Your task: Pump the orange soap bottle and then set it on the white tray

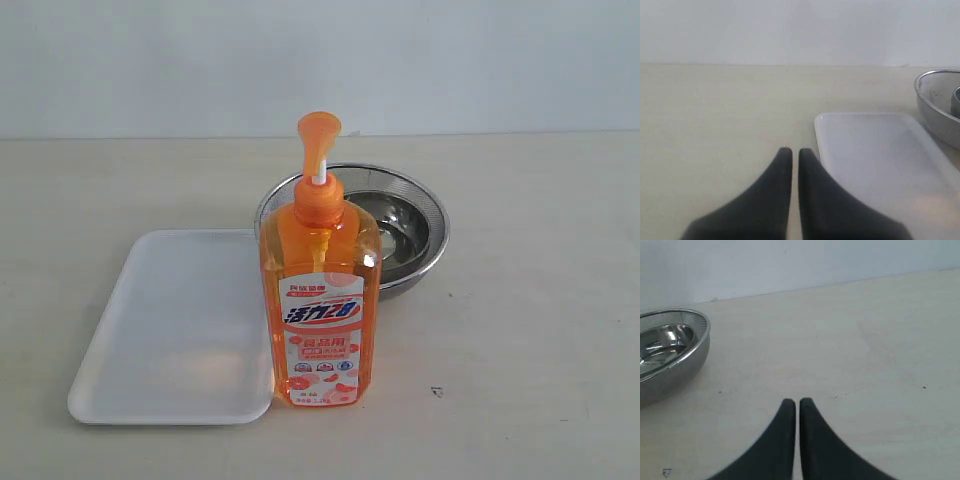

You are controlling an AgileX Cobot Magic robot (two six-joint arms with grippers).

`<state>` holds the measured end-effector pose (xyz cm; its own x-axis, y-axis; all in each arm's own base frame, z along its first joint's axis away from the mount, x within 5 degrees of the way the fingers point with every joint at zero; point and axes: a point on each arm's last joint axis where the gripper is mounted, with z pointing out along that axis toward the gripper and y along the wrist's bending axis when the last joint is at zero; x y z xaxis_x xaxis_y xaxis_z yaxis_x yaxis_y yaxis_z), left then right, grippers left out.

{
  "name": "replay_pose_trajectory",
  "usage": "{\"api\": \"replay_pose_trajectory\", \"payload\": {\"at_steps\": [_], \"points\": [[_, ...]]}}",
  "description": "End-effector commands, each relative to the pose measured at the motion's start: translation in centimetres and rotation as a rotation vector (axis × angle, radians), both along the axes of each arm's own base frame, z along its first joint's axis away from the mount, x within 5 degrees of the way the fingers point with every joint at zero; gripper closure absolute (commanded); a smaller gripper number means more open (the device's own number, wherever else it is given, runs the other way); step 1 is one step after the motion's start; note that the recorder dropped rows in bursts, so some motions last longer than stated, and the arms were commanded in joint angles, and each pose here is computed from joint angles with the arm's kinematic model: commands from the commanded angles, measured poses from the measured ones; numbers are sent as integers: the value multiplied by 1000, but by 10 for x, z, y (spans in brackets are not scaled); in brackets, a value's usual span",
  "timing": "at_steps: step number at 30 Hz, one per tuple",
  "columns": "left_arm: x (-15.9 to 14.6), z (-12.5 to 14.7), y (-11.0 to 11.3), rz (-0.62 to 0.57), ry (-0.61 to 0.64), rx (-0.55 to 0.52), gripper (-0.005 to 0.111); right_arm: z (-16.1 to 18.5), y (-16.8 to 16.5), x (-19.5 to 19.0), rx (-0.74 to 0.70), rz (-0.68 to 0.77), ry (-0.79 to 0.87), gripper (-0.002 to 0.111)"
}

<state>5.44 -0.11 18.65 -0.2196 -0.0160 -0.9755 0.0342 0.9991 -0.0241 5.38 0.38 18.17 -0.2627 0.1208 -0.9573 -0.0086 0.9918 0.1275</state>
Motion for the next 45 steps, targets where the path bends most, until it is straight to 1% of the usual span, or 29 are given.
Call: {"api": "replay_pose_trajectory", "payload": {"at_steps": [1,3,7,9,13,15,21,23,27,31,35,39,45], "points": [[0,-1,0,4,-3,-7,102,1,0,0,-56,10,-9,108],[0,-1,0,4,-3,-7,102,0,-1,0,-106,17,-10,108],[0,-1,0,4,-3,-7,102,1,-1,0,-102,17,-10,108],[0,-1,0,4,-3,-7,102,1,-1,0,-125,20,-17,108],[0,-1,0,4,-3,-7,102,5,-1,1,-243,41,-63,108],[0,-1,0,4,-3,-7,102,8,-2,1,-277,41,-95,108],[0,-1,0,4,-3,-7,102,21,-3,3,-256,8,-236,108],[0,-1,0,4,-3,-7,102,23,-3,3,-230,-2,-264,108],[0,-1,0,4,-3,-7,102,29,-4,2,-132,-26,-328,108],[0,-1,0,4,-3,-7,102,36,-4,2,53,-51,-399,108],[0,-1,0,4,-3,-7,102,42,-5,1,104,-57,-459,108],[0,-1,0,4,-3,-7,102,42,-5,1,125,-58,-469,108],[0,-1,0,4,-3,-7,102,43,-5,1,215,-60,-469,108]]}}
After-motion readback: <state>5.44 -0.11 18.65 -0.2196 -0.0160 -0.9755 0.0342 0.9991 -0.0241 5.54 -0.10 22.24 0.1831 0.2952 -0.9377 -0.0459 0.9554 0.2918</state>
